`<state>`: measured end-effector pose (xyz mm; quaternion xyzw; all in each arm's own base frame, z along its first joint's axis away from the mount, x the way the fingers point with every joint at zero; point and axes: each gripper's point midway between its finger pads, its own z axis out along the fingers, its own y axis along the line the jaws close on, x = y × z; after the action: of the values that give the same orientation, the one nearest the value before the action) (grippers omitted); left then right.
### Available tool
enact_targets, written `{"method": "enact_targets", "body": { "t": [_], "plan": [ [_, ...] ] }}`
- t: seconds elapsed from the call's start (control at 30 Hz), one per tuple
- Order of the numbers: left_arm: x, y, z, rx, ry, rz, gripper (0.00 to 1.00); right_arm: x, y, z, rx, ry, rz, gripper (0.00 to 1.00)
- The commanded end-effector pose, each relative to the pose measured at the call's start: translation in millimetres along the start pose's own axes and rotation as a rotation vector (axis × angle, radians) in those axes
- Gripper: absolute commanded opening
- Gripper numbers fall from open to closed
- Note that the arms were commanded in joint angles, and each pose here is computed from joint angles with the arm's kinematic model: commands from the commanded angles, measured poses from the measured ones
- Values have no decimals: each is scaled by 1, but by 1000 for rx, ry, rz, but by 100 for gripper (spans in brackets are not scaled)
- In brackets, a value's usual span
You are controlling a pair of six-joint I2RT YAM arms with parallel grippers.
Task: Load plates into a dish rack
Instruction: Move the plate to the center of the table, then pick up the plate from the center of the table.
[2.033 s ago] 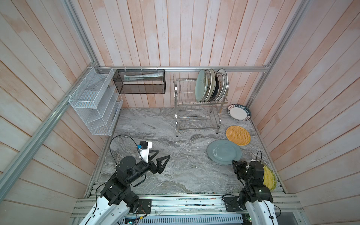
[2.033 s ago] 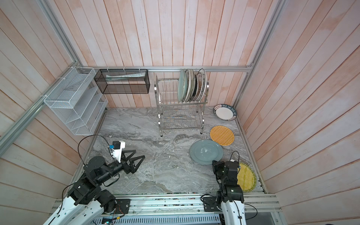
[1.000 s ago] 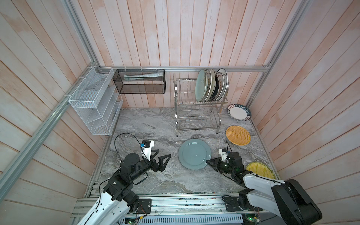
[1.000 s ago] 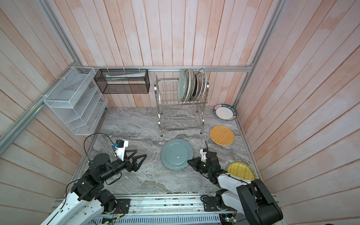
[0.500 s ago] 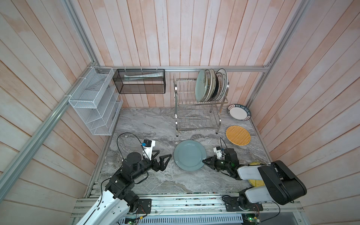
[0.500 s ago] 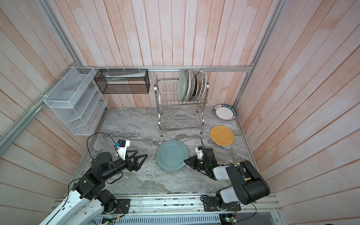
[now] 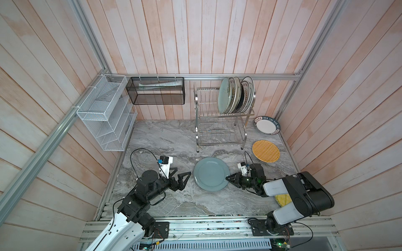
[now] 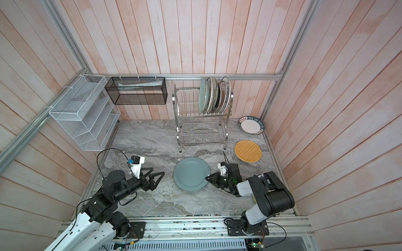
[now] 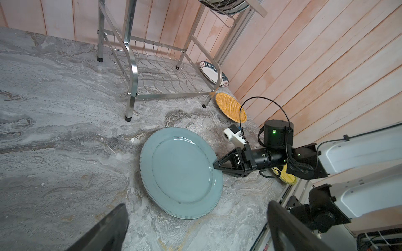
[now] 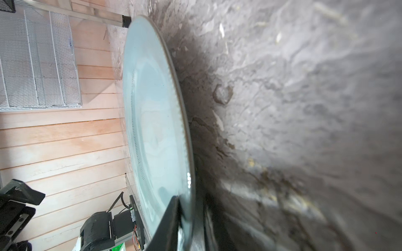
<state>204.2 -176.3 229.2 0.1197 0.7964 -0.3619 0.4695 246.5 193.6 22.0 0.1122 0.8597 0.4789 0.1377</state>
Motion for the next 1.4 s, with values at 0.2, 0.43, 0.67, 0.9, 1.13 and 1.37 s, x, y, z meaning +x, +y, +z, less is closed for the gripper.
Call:
{"method": "enact_targets", "body": {
  "t": [0.2,0.43,0.67,0.9,1.13,1.37],
  "plan": [
    [1,5,1,-22,-8,1,100,-6,-43,-5,129,-34,90,32],
    [1,6,1,-29,-6,0,100,-11,-43,1,144,-26,60,34],
    [1,6,1,-30,-8,0,100,-10,-42,14,124,-5,64,34],
    [0,7,1,-37,-11,0,100,-3,-37,26,128,20,51,32],
    [0,8,0,-43,-14,1,100,-1,-33,28,87,7,59,11],
    [-12,0,-8,-8,-73,10,100,-18,7,16,-1,-49,27,0]
  ]
}}
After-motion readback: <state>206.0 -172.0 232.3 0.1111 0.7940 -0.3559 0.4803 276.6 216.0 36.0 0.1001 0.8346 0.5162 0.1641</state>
